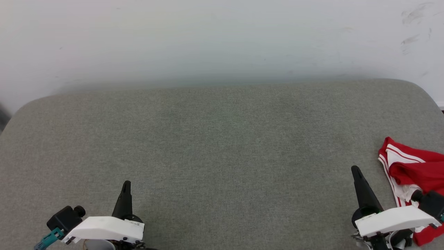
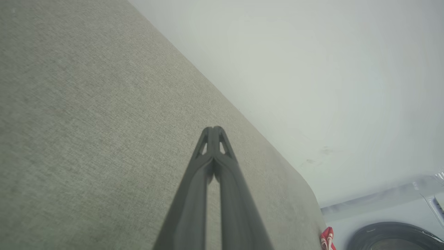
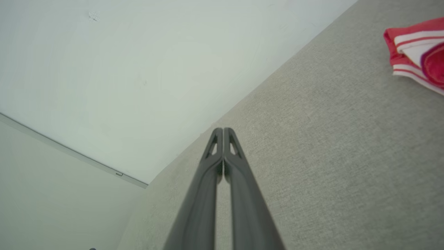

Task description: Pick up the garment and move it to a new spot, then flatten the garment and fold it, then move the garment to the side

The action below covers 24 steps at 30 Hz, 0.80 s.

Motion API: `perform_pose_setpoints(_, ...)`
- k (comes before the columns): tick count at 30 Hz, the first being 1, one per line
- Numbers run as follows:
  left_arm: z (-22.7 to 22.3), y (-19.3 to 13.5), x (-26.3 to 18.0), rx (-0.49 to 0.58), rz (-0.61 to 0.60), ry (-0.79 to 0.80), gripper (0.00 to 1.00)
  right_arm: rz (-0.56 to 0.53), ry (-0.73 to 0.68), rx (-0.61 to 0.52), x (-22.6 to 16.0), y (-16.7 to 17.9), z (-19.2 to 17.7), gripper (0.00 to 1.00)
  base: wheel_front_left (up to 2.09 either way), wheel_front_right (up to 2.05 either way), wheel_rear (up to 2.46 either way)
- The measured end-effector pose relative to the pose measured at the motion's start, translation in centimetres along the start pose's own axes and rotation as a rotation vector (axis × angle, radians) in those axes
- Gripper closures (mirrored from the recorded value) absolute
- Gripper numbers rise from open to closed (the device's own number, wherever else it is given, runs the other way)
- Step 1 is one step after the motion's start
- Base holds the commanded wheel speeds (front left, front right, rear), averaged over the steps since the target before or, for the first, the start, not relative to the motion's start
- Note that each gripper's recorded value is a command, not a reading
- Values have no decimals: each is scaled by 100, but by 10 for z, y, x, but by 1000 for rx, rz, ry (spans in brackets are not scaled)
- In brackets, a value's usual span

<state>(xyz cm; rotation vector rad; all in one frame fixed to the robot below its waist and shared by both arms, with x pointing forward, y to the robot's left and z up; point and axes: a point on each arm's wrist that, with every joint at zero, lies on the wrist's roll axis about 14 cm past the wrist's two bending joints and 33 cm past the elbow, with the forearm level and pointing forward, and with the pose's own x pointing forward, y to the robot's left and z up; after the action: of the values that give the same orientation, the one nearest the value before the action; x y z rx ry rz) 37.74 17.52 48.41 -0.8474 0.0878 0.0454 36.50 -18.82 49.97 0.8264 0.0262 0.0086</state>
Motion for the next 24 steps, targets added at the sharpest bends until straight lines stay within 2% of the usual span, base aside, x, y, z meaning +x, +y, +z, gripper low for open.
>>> perform_pose_setpoints(24, 9, 2, 4, -276, -9, 6, 100, -13, -11, 278, 8, -4, 6, 100, 0, 0, 0)
